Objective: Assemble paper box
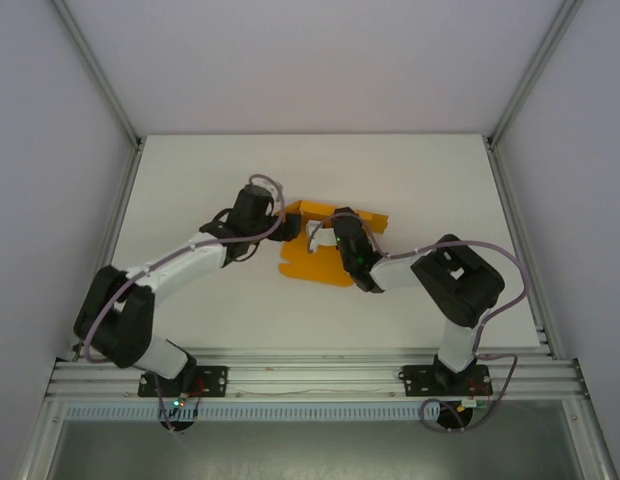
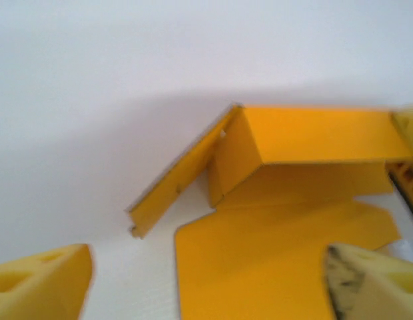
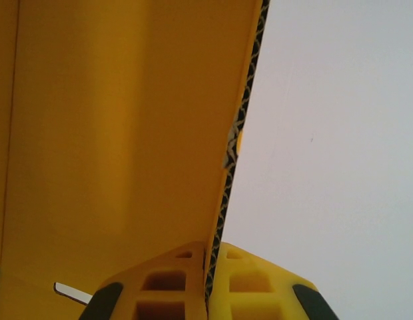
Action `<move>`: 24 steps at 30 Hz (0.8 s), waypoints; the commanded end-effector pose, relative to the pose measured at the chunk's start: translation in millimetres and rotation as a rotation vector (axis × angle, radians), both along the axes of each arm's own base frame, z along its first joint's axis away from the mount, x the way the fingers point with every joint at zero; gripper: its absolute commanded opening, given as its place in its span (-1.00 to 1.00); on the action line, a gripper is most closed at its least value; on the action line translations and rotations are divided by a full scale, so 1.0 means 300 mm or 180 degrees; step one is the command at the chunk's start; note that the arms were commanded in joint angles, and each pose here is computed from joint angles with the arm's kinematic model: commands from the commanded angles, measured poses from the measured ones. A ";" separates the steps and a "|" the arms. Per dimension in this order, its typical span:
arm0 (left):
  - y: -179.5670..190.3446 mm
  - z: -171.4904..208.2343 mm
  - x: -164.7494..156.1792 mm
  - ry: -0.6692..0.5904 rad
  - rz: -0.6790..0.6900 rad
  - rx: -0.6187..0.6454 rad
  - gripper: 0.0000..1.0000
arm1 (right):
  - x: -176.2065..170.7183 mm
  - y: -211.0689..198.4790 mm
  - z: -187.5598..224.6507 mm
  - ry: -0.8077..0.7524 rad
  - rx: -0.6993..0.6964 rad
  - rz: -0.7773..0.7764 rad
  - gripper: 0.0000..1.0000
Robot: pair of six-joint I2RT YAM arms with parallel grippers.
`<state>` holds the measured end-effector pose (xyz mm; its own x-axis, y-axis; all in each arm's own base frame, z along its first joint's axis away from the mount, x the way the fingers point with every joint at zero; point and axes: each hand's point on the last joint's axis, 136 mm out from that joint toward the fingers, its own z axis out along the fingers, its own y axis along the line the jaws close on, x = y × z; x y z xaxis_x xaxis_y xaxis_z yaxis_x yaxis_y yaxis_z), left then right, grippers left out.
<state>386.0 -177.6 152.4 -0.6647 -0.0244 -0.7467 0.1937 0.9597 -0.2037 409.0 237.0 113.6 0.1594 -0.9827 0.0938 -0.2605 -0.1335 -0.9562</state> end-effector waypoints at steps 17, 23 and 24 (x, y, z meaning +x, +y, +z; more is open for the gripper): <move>-0.075 -0.206 0.115 0.0408 -0.0873 -0.0437 0.70 | -0.107 -0.089 -0.275 0.0858 -0.0679 -0.0027 -1.00; -0.157 -0.286 0.059 0.0434 -0.1109 -0.0256 0.64 | -0.110 -0.088 -0.277 0.0873 -0.0690 -0.0009 -1.00; -0.155 -0.305 0.066 0.0433 -0.1081 -0.0193 0.63 | -0.111 -0.086 -0.276 0.0876 -0.0686 0.0004 -1.00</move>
<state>401.8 -214.0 63.5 -0.7781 0.1263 -0.6153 0.4017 0.8531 -0.3329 409.2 236.4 113.8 0.1503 -0.9853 0.0811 -0.2744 -0.1203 -0.9541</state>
